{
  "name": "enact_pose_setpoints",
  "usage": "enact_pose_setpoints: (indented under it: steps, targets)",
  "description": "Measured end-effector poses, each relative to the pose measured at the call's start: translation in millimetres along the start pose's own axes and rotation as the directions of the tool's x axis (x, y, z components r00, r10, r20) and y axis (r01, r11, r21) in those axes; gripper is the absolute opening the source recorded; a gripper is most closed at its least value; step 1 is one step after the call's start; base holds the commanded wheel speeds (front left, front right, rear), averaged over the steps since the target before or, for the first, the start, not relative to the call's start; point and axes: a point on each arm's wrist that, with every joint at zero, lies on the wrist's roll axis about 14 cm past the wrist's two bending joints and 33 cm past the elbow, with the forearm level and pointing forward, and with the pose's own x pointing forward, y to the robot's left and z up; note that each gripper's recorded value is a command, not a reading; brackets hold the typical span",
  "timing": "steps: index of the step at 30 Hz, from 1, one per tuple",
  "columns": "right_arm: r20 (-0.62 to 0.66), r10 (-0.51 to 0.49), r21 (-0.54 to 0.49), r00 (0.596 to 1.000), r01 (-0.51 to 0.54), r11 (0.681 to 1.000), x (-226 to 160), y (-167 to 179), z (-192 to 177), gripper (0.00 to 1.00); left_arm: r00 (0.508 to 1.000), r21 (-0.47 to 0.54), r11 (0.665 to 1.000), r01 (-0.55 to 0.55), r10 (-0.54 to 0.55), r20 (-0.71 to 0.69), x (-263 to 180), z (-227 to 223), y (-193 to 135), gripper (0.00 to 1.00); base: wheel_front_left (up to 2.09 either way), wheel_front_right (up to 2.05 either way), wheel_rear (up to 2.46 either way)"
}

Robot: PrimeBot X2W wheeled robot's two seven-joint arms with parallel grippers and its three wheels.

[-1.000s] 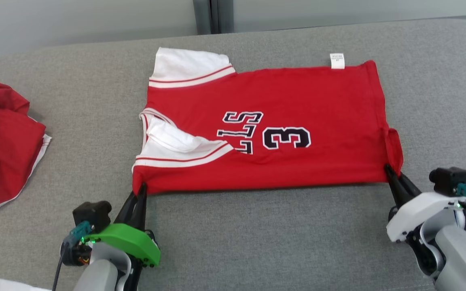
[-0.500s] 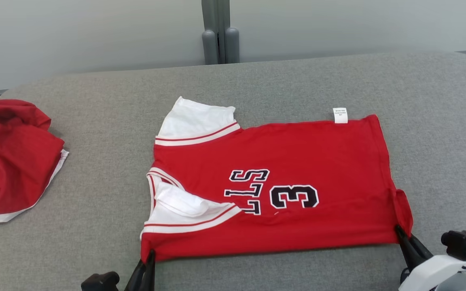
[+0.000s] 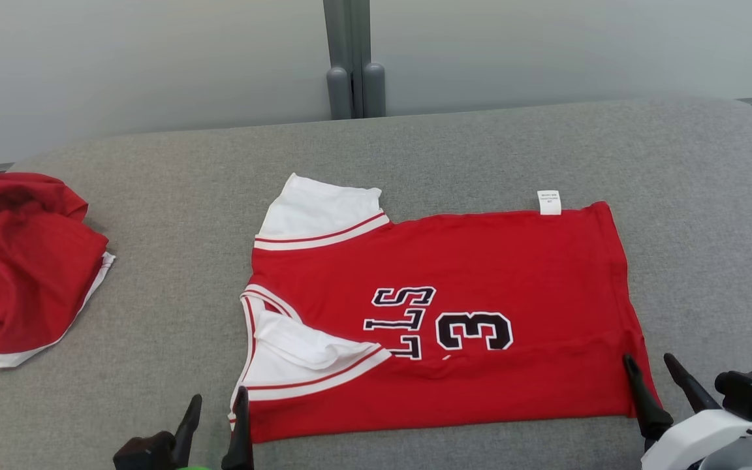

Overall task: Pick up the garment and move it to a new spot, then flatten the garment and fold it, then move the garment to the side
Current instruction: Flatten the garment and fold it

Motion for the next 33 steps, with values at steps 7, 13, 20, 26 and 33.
enact_pose_setpoints:
  steps: [7,13,20,26,33]
  targets:
    - [0.125,0.044,-0.057,0.991,-0.037,0.998,5,17,36,1.00,0.987,0.092,0.996,-0.002,-0.013,0.157,7,51,-3,1.00,0.00,0.00,0.00]
    - [0.247,0.088,-0.098,0.965,-0.066,0.993,5,41,69,1.00,0.969,0.151,0.988,-0.020,-0.018,0.248,9,82,-3,1.00,0.00,0.00,0.00]
    - [0.334,0.121,-0.147,0.935,-0.075,0.986,0,57,95,1.00,0.948,0.193,0.980,-0.051,-0.013,0.319,11,109,2,1.00,0.00,0.00,0.00]
    - [0.373,0.100,-0.157,0.923,-0.043,0.987,-6,53,105,1.00,0.938,0.205,0.976,-0.066,-0.009,0.348,7,119,7,1.00,0.00,0.00,0.00]
    - [0.368,0.055,-0.140,0.928,-0.003,0.990,-16,43,97,1.00,0.945,0.217,0.973,-0.075,0.000,0.326,0,110,13,1.00,0.00,0.00,0.00]
